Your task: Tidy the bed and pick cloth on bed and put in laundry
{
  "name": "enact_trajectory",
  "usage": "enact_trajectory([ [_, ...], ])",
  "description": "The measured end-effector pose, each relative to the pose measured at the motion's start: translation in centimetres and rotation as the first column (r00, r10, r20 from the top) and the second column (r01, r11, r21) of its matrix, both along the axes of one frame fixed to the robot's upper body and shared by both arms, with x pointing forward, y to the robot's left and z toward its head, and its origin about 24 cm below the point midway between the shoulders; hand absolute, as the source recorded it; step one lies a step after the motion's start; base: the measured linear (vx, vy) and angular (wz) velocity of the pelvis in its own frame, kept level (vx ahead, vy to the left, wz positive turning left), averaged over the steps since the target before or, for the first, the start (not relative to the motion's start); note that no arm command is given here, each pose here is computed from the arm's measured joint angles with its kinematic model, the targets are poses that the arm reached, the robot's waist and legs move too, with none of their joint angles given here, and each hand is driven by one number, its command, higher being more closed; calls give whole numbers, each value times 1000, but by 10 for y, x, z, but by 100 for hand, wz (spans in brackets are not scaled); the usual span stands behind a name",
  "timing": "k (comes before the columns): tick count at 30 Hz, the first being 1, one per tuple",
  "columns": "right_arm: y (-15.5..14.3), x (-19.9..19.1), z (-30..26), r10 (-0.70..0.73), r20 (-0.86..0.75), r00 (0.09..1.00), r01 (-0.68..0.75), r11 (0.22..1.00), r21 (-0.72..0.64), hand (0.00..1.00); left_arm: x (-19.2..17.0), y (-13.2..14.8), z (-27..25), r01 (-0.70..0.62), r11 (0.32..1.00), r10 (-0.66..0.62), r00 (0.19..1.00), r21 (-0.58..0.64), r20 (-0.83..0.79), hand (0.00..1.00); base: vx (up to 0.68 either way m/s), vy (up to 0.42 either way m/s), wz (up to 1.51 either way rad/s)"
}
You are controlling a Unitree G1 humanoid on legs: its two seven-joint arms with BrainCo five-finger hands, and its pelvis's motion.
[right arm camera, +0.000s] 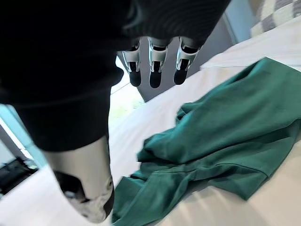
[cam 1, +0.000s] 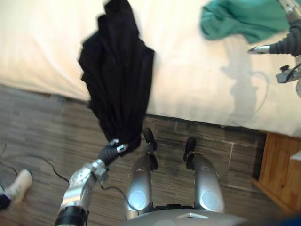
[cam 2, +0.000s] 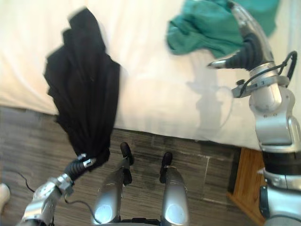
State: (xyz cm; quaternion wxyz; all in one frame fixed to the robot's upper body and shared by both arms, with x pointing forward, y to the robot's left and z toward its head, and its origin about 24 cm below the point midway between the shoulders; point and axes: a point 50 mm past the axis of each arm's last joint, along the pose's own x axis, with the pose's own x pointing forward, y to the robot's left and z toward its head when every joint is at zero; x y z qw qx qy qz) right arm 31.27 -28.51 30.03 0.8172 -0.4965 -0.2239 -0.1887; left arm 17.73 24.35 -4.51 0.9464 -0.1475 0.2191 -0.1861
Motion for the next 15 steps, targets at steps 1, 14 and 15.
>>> enact_trajectory([
  [1, -4, 4, 3, -32, -3, 999, 32, 999, 10, 0, -2, 1, -1, -5, 1000, 5, 1000, -1, -6, 100, 47, 17, 44],
  [14, -40, 32, 33, -297, -116, 948, 311, 942, 124, 0, 3, 63, 7, -216, 964, 209, 976, 156, 57, 100, 11, 12, 11],
  [15, -42, 32, 32, -309, -127, 943, 324, 937, 127, 0, 5, 65, 9, -221, 962, 214, 975, 161, 62, 100, -47, 24, -6],
])
